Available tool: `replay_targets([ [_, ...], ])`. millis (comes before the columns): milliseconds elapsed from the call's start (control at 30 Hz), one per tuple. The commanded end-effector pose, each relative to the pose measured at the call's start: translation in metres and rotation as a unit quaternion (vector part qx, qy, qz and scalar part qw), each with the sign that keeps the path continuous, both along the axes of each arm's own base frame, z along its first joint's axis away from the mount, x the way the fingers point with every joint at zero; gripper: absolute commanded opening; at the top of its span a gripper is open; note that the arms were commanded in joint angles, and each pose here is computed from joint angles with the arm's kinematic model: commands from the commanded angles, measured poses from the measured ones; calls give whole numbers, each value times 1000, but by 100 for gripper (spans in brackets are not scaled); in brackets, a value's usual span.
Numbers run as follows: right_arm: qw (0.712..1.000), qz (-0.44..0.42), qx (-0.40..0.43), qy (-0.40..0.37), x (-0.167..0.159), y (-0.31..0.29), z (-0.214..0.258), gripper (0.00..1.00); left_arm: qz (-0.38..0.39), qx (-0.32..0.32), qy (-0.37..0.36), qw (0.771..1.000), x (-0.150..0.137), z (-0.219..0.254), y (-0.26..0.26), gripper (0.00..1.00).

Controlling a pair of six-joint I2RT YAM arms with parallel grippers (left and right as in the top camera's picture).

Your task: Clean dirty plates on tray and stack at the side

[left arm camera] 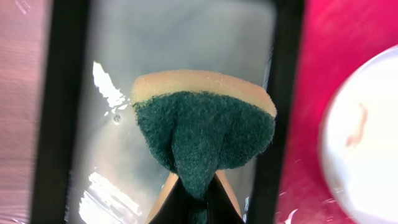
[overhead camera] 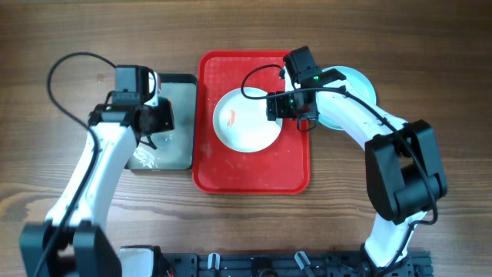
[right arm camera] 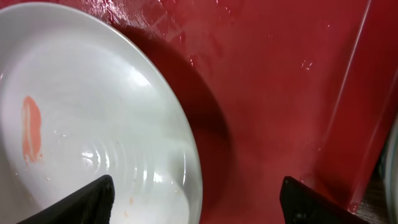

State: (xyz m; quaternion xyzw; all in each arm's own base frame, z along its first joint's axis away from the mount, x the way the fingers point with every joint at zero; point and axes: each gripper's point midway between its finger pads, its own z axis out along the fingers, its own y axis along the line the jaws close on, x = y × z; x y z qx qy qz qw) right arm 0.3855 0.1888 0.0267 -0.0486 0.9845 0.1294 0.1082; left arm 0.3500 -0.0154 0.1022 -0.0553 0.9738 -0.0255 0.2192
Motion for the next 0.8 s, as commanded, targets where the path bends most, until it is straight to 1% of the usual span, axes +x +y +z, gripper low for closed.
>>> replay_targets([
  [0,999,-5,6,-36,15,2,18,92,2,3,-57,998,9,36,3,4],
  [33,999,-5,9,-46,19,3,19,98,4,2,-65,998,9,40,2,4],
  [67,999,-5,12,-52,22,4,21,99,4,2,-66,998,9,41,2,4],
  [367,994,-5,34,-106,46,14,33,99,3,2,-63,998,8,40,2,4],
  [767,994,-6,34,-106,46,14,33,99,3,3,-58,998,6,39,3,4],
])
